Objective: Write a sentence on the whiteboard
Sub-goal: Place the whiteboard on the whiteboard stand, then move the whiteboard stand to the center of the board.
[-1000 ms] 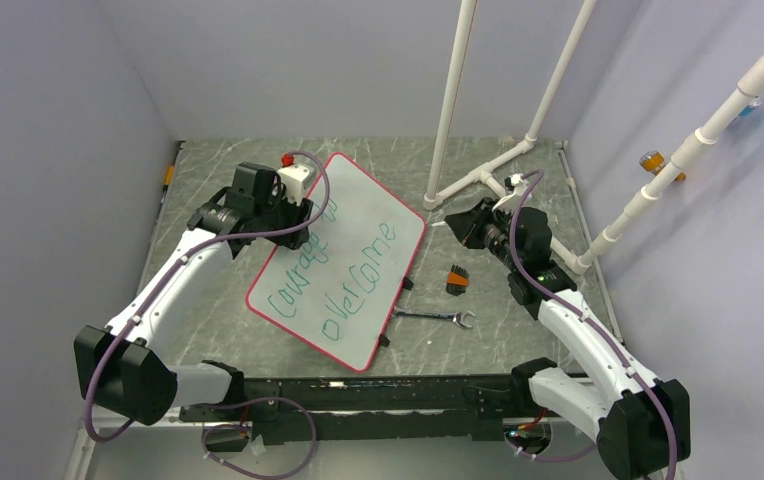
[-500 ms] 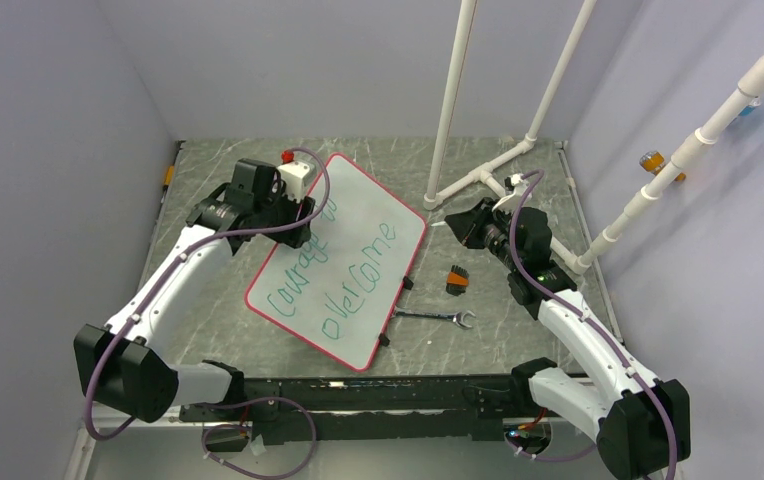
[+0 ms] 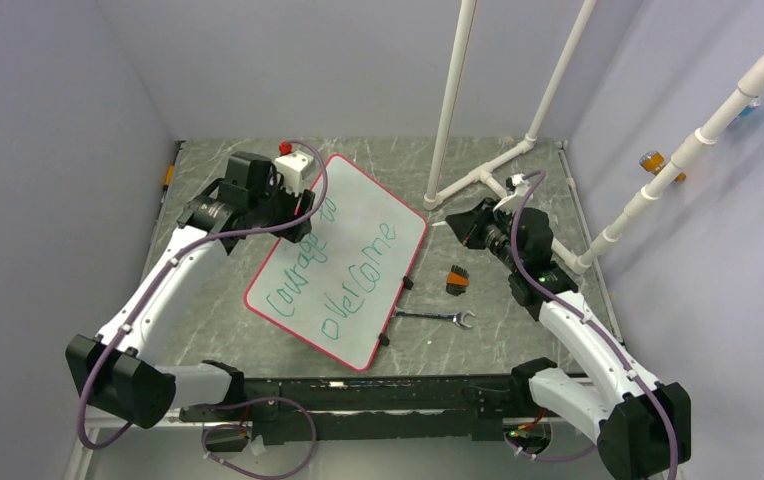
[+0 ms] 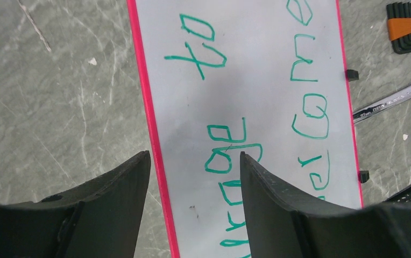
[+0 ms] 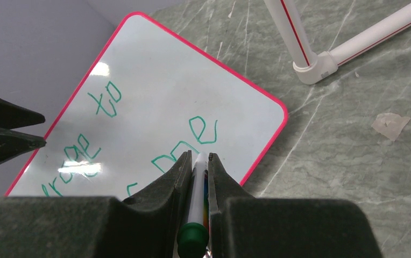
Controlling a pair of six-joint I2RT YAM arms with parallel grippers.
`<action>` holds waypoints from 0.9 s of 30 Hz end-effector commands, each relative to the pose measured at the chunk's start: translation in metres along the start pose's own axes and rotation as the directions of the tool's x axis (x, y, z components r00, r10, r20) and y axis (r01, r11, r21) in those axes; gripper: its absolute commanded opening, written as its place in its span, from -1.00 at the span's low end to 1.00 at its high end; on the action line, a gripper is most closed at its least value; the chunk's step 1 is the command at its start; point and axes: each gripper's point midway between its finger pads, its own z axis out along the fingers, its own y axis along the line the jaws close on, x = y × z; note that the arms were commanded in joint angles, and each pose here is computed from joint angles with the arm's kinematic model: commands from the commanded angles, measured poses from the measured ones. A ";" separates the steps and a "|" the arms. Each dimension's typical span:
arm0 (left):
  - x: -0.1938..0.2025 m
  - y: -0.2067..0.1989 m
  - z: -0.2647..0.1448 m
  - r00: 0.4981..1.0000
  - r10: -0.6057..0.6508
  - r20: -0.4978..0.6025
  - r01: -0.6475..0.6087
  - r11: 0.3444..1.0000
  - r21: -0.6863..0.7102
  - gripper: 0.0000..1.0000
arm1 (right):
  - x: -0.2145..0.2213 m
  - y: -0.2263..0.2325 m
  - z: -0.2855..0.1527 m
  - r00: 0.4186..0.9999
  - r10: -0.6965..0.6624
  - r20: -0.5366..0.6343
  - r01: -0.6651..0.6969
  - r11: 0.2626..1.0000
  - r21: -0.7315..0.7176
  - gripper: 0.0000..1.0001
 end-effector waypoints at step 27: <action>0.042 -0.252 0.065 0.995 0.017 -0.102 0.023 0.924 0.381 -0.69 | -0.063 -0.009 -0.041 0.983 -0.095 0.155 0.061 0.976 0.208 -1.00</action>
